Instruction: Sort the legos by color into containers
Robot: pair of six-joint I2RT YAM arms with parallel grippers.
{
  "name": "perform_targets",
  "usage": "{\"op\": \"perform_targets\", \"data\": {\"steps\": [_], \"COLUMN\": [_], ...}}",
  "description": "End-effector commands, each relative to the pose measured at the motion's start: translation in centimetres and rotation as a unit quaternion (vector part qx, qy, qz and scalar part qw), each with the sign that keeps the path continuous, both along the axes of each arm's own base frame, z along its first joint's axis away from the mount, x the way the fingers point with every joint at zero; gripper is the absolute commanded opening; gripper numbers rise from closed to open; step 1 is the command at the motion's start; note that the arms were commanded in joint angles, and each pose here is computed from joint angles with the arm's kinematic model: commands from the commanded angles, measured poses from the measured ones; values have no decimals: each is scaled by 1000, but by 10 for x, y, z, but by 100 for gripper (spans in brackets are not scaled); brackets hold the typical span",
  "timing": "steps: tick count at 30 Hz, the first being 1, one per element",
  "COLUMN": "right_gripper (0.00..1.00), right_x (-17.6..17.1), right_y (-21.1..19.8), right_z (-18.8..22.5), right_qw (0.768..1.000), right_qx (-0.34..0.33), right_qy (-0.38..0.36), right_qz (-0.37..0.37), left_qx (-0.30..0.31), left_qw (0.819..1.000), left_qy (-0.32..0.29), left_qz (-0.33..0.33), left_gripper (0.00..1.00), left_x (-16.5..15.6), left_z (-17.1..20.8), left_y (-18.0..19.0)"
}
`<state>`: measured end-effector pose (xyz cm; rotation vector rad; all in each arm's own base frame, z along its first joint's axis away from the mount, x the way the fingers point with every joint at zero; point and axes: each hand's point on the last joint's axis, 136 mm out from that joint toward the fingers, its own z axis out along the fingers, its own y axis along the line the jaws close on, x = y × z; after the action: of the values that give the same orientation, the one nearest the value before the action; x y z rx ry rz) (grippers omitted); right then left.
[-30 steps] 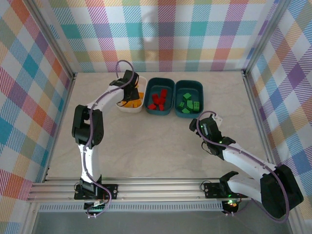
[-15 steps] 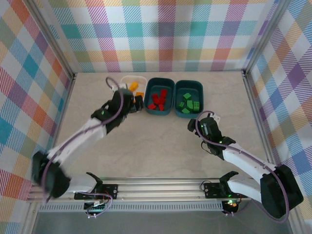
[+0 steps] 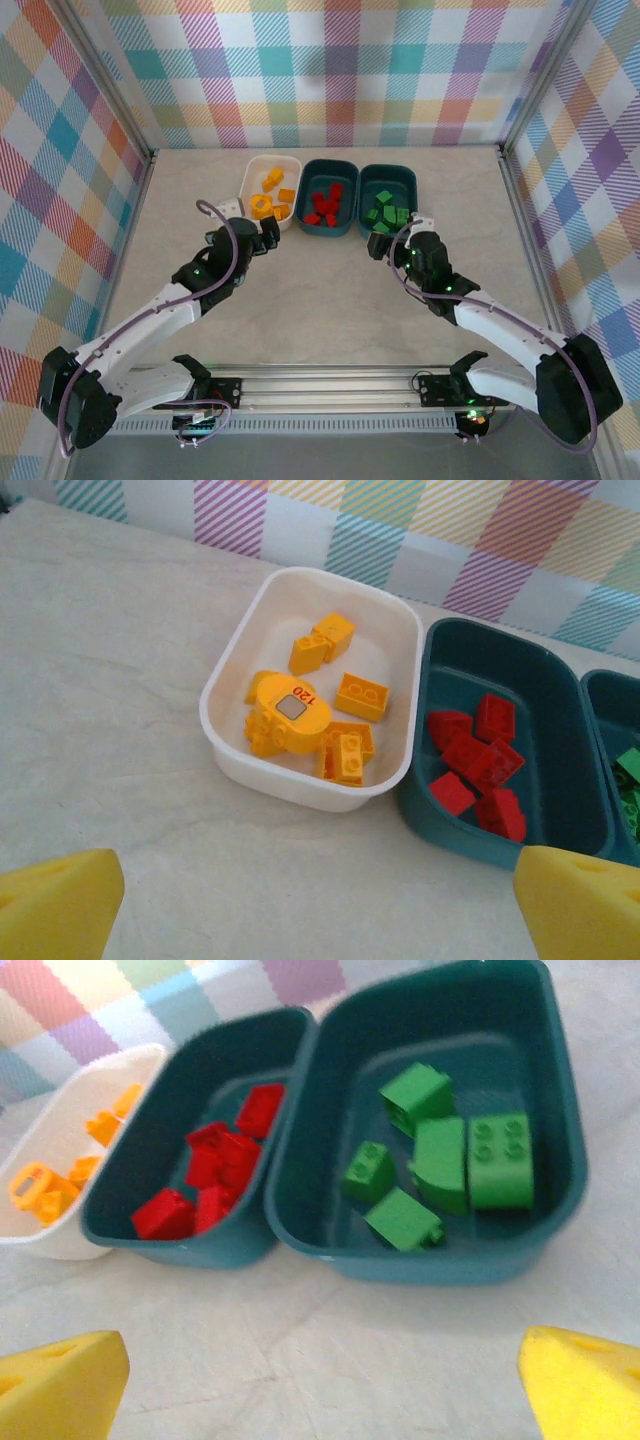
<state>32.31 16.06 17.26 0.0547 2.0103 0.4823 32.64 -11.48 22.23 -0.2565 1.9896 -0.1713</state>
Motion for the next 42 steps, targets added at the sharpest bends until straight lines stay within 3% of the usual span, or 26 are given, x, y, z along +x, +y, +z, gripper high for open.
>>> {"op": "perform_targets", "data": {"steps": [1,3,4,7,12,15,18,22,26,28,31,38,39,42], "right_gripper": [100,100,100,100,100,100,100,100,100,100,100,100,100,100], "right_x": [6,6,6,4,-6,-17,-21,-20,-21,-20,-21,-21,-22,-24], "right_y": [15,22,27,35,5,1,-9,-17,-19,-21,-25,-29,-30,-32], "right_z": [54,60,56,40,52,34,33,32,25,29,28,34,33,31], "right_qw": [996,992,988,968,967,950,949,949,950,949,950,950,951,952], "right_qx": [-8,-42,-71,-169,-148,-208,-195,-199,-198,-194,-198,-185,-184,-181], "right_qy": [-75,-89,-89,-81,-184,-201,-232,-234,-228,-237,-235,-246,-244,-242], "right_qz": [48,80,104,168,91,119,91,75,75,67,58,46,45,45], "left_qx": [-6,40,61,117,175,168,153,144,161,162,111,89,90,92], "left_qw": [994,980,979,979,978,981,985,986,987,986,993,995,995,996], "left_qy": [-80,-114,-117,-119,-112,-101,-79,-48,-24,-18,29,6,-24,-13], "left_qz": [-79,-156,-156,-116,-25,-3,-1,73,5,20,-11,-40,-21,3], "left_gripper": [100,100,100,100,100,100,100,100,100,100,100,100,100,100], "left_x": [3,-8,-11,-10,-9,-3,6,23,57,71,81,74,72,71], "left_z": [21,23,21,6,-25,-47,-80,-99,-112,-125,-138,-141,-140,-142], "left_y": [-11,-26,-22,0,45,63,76,108,92,99,104,99,105,113]}}
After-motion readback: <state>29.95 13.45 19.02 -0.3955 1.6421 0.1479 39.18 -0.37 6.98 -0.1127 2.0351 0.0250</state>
